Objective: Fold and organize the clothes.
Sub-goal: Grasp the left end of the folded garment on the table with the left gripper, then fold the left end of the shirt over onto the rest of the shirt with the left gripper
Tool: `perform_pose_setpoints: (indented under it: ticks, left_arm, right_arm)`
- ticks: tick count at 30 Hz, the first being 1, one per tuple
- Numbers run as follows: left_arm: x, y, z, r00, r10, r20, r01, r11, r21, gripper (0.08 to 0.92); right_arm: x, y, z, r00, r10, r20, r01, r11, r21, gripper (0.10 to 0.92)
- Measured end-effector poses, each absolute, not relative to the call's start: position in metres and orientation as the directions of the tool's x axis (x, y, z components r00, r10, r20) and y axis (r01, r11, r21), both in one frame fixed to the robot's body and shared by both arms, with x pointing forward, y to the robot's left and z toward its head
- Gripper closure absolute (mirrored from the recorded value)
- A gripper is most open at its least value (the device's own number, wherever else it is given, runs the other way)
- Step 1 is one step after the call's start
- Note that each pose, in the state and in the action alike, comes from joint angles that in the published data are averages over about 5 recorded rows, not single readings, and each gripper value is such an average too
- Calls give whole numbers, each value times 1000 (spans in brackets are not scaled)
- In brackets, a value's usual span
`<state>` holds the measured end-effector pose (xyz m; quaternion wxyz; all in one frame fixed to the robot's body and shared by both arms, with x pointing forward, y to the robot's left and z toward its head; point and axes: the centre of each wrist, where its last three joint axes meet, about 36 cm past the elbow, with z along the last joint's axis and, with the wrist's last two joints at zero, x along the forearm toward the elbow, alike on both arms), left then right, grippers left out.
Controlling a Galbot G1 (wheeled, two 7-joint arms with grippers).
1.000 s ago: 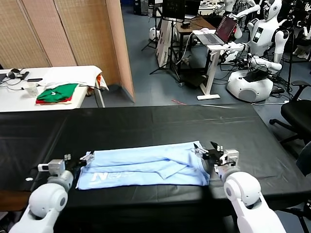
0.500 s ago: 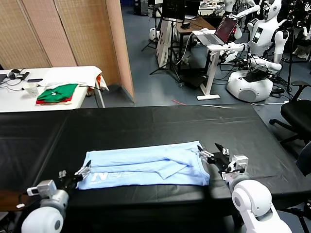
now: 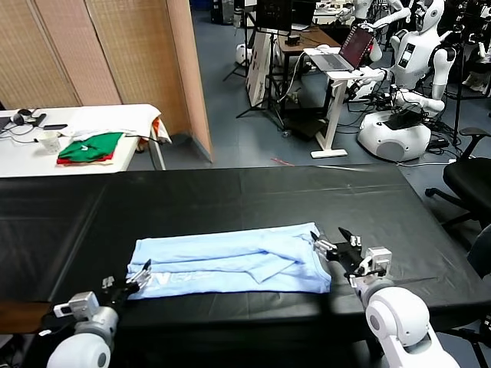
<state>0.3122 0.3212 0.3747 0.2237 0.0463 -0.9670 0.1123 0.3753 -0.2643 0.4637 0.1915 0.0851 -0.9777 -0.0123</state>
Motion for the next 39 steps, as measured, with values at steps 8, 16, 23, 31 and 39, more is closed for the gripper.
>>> perform_pose_setpoints:
  ticks: [8,16,23,31,39]
  left_arm:
    - [310,315,373,-895,-33,444,-140,967,-212,772]
    - [310,324,375,-906,-90,413,-119,992,-45,823]
    - [307,357,381,-923,-149,355,-83,977,195,823]
    - [315,413,413,-930,-212,299,-97,929,358,823]
    - [315,384,432,-940,-158,302,-75,960,269,823]
  right_arm:
    - [377,-262,463,-913,-175,368,-167,984,55,115]
    - [374,-263,465,-917,-168,361,-158,986,58,115]
    - [369,-269,468,-925,-152,348,-137,988,69,115]
    - [360,-271,465,-928,-142,345,-122,989,79,115]
    - [355,-267,464,-931,-139,338,-115,989,89,115]
